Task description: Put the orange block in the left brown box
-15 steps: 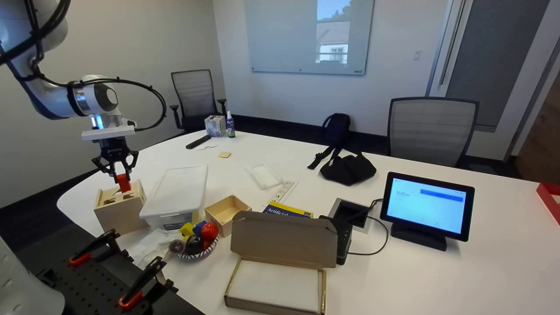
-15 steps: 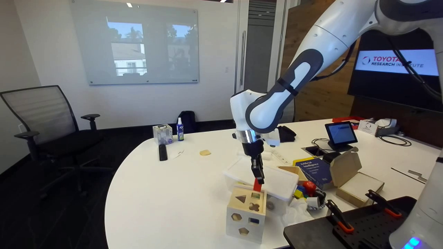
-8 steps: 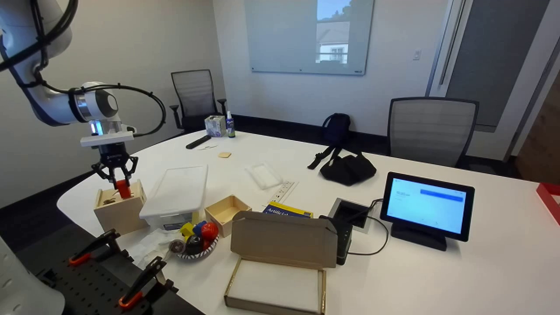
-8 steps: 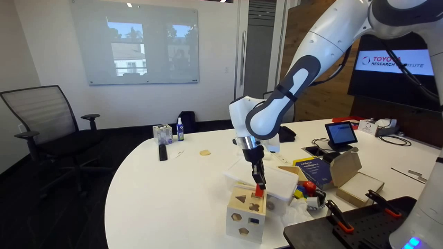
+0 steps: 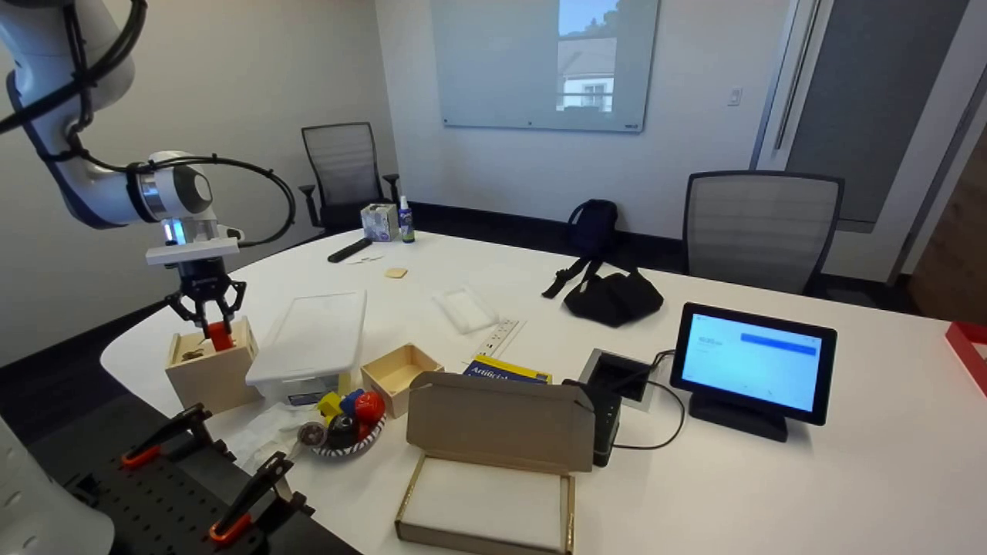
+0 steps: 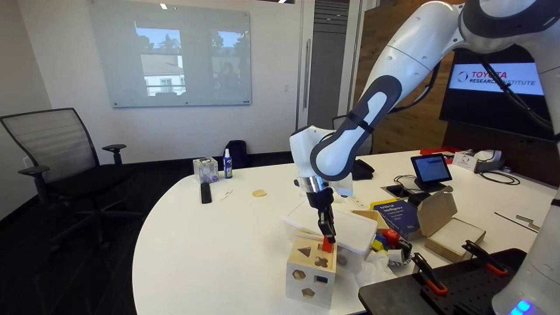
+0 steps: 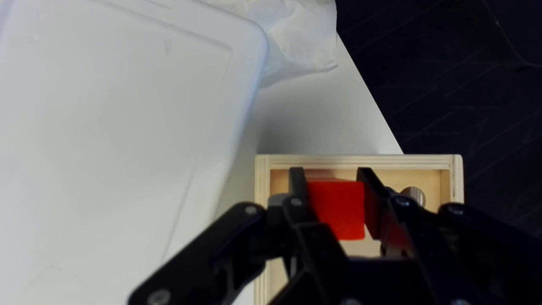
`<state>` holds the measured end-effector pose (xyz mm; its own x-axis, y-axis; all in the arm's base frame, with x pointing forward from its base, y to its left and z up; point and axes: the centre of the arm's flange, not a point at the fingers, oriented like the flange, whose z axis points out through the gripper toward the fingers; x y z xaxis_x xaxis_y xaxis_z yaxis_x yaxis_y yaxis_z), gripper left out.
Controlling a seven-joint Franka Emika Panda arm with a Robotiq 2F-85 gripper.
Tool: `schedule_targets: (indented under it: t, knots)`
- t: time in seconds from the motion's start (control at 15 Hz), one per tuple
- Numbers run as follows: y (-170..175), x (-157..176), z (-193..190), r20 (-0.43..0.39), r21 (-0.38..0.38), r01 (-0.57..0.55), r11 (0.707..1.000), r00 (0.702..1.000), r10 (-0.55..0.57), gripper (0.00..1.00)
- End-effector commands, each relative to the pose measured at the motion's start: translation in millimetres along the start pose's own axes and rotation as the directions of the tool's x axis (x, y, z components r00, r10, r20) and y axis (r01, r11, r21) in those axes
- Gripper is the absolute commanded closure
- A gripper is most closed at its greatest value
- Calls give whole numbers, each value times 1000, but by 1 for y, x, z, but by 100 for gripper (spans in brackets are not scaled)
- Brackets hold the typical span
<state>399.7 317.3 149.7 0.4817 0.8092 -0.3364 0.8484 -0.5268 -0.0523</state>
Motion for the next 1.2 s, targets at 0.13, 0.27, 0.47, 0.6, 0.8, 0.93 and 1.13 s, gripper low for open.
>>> schedule_targets:
  t: [0.13,0.27,0.47,0.6,0.8,0.93,1.13]
  knots:
    - [4,13,1,-20,-21,-25,999,999,25,92]
    - [4,16,0,-22,-20,-26,999,999,25,92]
    - [5,18,4,-16,-17,-24,1000,1000,24,92]
    - [5,18,9,-9,-10,-24,1000,1000,24,92]
    - [4,19,13,-6,-7,-20,1000,1000,20,92]
    - [3,19,13,-10,-5,-20,1000,1000,19,40]
    - [3,16,10,-18,-6,-20,1000,1000,20,19]
